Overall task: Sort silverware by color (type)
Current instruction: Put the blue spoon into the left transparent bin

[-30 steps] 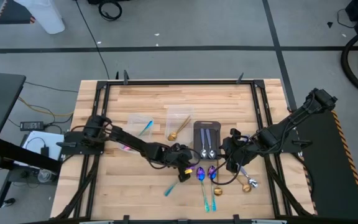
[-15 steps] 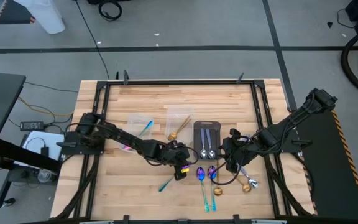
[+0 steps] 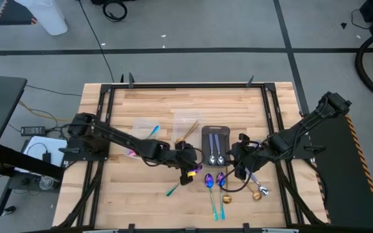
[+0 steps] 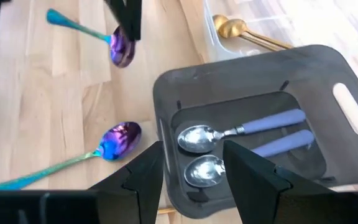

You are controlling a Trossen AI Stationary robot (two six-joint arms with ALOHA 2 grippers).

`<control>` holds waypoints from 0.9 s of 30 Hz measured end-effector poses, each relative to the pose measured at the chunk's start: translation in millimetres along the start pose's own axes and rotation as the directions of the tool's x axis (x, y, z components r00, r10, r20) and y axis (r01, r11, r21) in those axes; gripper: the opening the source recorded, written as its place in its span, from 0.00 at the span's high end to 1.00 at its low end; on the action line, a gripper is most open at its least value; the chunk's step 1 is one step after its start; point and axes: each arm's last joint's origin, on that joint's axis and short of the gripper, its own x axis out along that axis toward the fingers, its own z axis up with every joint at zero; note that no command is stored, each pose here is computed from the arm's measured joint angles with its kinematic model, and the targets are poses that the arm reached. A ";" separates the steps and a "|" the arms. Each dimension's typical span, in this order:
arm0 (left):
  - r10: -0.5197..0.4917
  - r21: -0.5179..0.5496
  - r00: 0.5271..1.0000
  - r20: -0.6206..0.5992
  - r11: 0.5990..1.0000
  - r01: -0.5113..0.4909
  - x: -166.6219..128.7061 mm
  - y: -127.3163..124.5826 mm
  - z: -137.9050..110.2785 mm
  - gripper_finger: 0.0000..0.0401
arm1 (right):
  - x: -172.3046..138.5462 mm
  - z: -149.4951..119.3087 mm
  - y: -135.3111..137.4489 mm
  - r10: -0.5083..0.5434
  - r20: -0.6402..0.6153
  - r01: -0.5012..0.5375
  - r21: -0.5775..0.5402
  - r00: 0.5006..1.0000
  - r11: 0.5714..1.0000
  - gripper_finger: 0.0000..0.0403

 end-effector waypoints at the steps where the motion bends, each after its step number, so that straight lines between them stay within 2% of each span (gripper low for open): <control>1: 0.002 0.009 1.000 0.013 1.000 -0.002 -5.4 0.8 3.5 0.97 | 0.0 0.6 0.5 0.005 0.006 -0.005 0.001 1.000 1.000 0.56; 3: 0.001 0.023 0.997 0.074 1.000 -0.003 -12.5 1.2 12.7 0.97 | 0.0 1.4 1.0 0.009 0.014 -0.009 -0.005 1.000 1.000 0.56; 8: 0.059 0.111 0.979 0.198 0.990 -0.082 -28.3 6.1 29.4 0.97 | -0.4 7.4 3.7 0.009 0.088 -0.007 -0.025 0.996 1.000 0.56; 12: 0.085 0.174 0.940 0.332 0.973 -0.150 -37.0 7.1 44.6 0.97 | -1.3 14.3 6.5 0.009 0.169 -0.002 -0.043 0.986 0.999 0.56; 17: 0.110 0.215 0.898 0.427 0.952 -0.219 -41.2 8.8 54.8 0.97 | -2.6 21.1 9.8 0.028 0.237 -0.017 -0.049 0.971 0.999 0.56; 20: 0.102 0.236 0.868 0.487 0.941 -0.243 -43.8 7.4 60.9 0.97 | -3.2 24.8 11.1 0.039 0.269 -0.025 -0.055 0.962 0.998 0.56; 27: 0.061 0.267 0.777 0.626 0.920 -0.287 -53.1 2.7 75.2 0.97 | -4.7 31.2 10.4 -0.024 0.350 0.044 -0.050 0.936 0.998 0.56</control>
